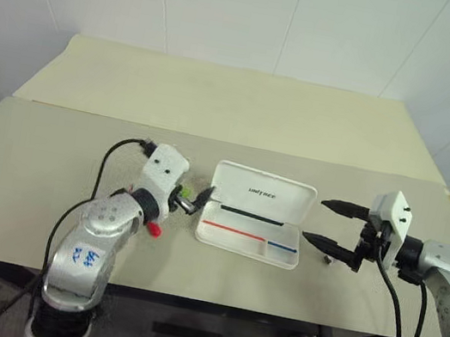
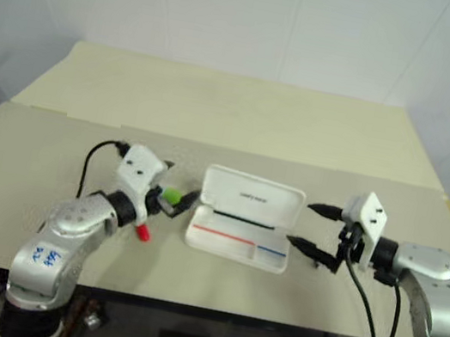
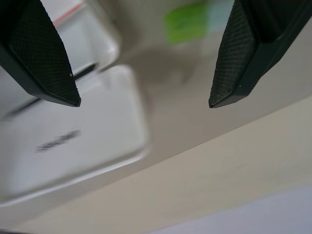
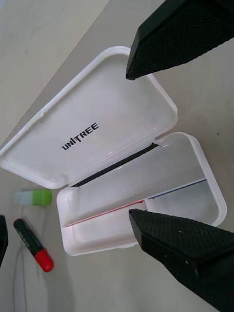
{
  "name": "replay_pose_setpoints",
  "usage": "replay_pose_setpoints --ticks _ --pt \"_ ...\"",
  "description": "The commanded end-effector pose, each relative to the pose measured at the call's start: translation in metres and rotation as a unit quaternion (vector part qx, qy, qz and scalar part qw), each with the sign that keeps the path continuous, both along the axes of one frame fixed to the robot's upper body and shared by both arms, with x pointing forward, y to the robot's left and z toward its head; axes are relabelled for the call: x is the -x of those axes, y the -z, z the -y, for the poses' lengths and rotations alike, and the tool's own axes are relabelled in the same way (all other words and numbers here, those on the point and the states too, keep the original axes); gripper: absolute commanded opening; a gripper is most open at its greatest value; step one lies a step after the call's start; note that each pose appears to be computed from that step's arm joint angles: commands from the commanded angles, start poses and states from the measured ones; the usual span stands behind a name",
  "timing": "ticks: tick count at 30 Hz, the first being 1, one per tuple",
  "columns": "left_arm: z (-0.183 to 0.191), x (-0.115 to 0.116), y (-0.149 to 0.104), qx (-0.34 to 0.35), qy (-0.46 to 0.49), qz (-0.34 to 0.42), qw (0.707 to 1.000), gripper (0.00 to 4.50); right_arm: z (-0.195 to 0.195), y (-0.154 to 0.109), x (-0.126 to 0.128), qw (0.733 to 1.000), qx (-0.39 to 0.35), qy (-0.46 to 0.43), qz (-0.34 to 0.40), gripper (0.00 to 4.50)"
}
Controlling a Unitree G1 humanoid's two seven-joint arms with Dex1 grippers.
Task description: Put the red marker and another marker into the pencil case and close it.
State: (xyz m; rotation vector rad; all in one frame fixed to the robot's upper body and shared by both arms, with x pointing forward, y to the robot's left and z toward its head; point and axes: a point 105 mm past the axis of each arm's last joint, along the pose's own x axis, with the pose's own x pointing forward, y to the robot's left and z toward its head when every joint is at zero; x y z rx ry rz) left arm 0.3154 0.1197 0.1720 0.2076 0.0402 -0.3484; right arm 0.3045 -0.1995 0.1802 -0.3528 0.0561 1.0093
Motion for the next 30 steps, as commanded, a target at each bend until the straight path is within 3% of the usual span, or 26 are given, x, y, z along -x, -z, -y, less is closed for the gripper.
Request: replay_pose_setpoints --ticks 1,8,14,23,27,30 --pt "-0.021 0.005 0.003 0.0 -0.104 0.003 0.995 4.47 0.001 -0.011 0.002 0.999 -0.005 -0.028 0.016 4.5" --pt "-0.032 0.01 0.035 0.023 -0.228 -0.08 0.97 4.47 0.003 -0.018 0.018 0.994 -0.024 -0.108 0.02 4.5" --pt "-0.034 0.011 0.057 0.047 -0.268 -0.15 0.951 4.47 0.002 -0.019 0.011 0.995 -0.03 -0.092 0.036 4.5" --pt "-0.046 0.007 0.071 0.08 -0.304 -0.202 0.927 4.47 0.004 -0.02 0.007 0.996 -0.029 -0.067 0.049 4.5" --pt "-0.051 0.007 0.082 0.13 -0.316 -0.226 0.912 3.56 0.004 -0.022 0.005 0.996 -0.03 -0.06 0.056 4.5" --pt "-0.052 0.007 0.087 0.159 -0.312 -0.232 0.907 2.57 0.003 -0.022 0.004 0.996 -0.03 -0.057 0.058 4.5"
